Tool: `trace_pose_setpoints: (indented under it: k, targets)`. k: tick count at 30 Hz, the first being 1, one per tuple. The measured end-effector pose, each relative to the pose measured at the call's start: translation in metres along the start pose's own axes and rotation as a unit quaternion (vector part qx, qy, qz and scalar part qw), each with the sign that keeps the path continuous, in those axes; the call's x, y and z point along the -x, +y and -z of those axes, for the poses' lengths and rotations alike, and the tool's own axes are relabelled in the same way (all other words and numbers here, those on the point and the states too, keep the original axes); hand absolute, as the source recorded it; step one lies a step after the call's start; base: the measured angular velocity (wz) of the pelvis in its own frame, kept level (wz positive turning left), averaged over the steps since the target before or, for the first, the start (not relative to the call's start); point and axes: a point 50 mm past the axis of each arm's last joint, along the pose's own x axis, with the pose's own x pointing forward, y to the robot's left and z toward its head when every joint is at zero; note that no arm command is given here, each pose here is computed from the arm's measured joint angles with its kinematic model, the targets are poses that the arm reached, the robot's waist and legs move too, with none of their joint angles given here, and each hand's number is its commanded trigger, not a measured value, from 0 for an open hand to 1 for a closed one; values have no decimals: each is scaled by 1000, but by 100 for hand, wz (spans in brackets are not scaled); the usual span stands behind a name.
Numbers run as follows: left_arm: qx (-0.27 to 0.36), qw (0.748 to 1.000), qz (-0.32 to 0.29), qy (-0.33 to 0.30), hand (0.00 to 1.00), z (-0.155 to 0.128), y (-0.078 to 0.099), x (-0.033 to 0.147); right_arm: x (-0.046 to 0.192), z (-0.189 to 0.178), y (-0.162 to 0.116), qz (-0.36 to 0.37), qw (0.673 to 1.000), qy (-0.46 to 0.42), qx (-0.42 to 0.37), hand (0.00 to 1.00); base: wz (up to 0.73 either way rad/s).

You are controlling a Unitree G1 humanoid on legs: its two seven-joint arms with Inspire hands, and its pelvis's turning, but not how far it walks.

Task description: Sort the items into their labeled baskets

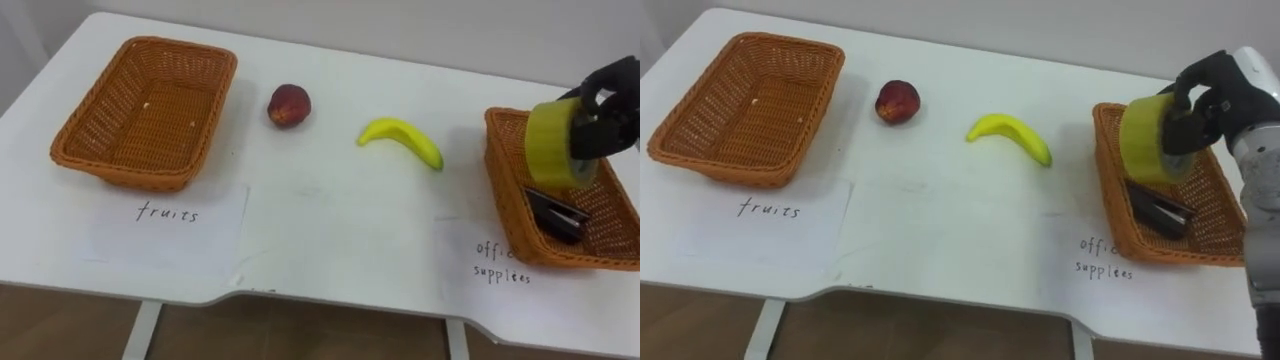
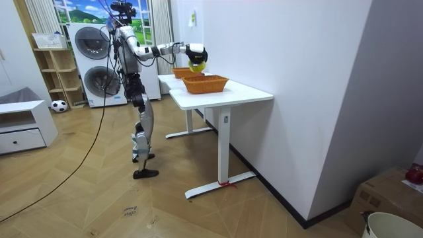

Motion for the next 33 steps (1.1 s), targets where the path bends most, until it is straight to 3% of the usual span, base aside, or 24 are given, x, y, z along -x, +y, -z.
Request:
trace_pose_setpoints:
  k: [13,22,24,25,26,27,28,33]
  targets:
    - [-3,1000,-2,13,0,6,1,1,2,3,2,0,1000,1,-20,100,0]
    - [-10,1000,-4,9,0,3,2,1,12,25,15,-22,999,35,-9,100,0]
    - [-12,1000,-4,9,0,3,2,1,16,32,18,-30,998,47,-2,76,0]
    - [-12,1000,-6,9,0,4,2,1,18,35,20,-34,998,52,2,55,0]
    - [-12,1000,-9,5,0,4,3,1,20,38,22,-37,998,58,5,26,0]
    - [-12,1000,-10,3,0,3,4,2,21,40,23,-38,997,60,6,8,0]
    - [-11,1000,-11,-1,0,2,5,2,22,42,24,-40,997,63,9,0,0]
    - [-9,1000,-13,-15,0,-3,5,2,24,44,25,-48,996,68,25,0,0]
